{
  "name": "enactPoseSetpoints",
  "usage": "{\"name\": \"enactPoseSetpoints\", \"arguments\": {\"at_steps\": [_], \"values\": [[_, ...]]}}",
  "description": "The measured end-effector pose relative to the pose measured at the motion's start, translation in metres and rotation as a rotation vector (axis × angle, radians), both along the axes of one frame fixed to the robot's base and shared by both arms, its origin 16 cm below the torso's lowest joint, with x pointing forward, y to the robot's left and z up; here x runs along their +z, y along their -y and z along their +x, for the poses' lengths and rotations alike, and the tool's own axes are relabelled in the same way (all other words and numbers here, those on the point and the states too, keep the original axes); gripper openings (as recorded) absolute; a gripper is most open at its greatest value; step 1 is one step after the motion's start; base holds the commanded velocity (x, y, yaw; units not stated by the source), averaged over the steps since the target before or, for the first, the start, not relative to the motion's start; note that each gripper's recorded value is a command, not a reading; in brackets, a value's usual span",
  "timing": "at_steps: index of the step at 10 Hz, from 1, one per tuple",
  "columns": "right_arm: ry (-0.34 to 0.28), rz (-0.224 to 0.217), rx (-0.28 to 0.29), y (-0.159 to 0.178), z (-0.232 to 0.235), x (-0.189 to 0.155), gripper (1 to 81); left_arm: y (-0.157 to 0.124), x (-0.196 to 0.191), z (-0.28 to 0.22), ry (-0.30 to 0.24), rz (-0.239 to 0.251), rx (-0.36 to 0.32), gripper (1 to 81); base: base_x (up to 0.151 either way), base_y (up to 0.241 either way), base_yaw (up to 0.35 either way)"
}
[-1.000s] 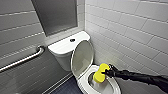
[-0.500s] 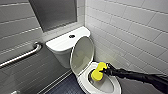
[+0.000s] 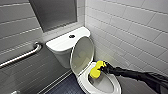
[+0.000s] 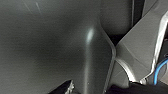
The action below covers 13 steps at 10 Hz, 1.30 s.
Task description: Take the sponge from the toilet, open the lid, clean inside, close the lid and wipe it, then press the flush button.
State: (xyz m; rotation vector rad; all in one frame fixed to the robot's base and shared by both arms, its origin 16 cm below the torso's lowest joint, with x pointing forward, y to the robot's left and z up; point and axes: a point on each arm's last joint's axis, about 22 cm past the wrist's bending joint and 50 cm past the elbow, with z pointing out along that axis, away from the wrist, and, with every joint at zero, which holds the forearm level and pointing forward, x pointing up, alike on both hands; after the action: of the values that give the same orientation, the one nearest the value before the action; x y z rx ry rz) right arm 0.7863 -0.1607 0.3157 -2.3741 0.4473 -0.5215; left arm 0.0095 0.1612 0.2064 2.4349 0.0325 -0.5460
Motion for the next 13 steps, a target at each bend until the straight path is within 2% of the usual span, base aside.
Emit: {"name": "enactPoseSetpoints", "arguments": {"at_steps": [3, 6, 9, 13], "values": [[-0.012, -0.018, -0.043, 0.011, 0.006, -0.01, 1.0, 0.0, 0.0, 0.0, 0.0, 0.0, 0.0, 81.1, 0.0, 0.0, 0.0], [-0.023, 0.036, -0.095, 0.017, -0.009, -0.02, 1.0, 0.005, 0.009, -0.008, -0.015, -0.033, 0.019, 81.1, 0.0, 0.0, 0.0], [-0.037, 0.091, -0.118, 0.035, -0.041, -0.024, 1.0, 0.007, 0.006, -0.007, -0.011, -0.032, 0.019, 81.1, 0.0, 0.0, 0.0], [-0.069, 0.14, -0.141, 0.069, -0.09, -0.023, 1.0, 0.01, 0.006, -0.007, -0.011, -0.035, 0.021, 81.1, 0.0, 0.0, 0.0]]}}
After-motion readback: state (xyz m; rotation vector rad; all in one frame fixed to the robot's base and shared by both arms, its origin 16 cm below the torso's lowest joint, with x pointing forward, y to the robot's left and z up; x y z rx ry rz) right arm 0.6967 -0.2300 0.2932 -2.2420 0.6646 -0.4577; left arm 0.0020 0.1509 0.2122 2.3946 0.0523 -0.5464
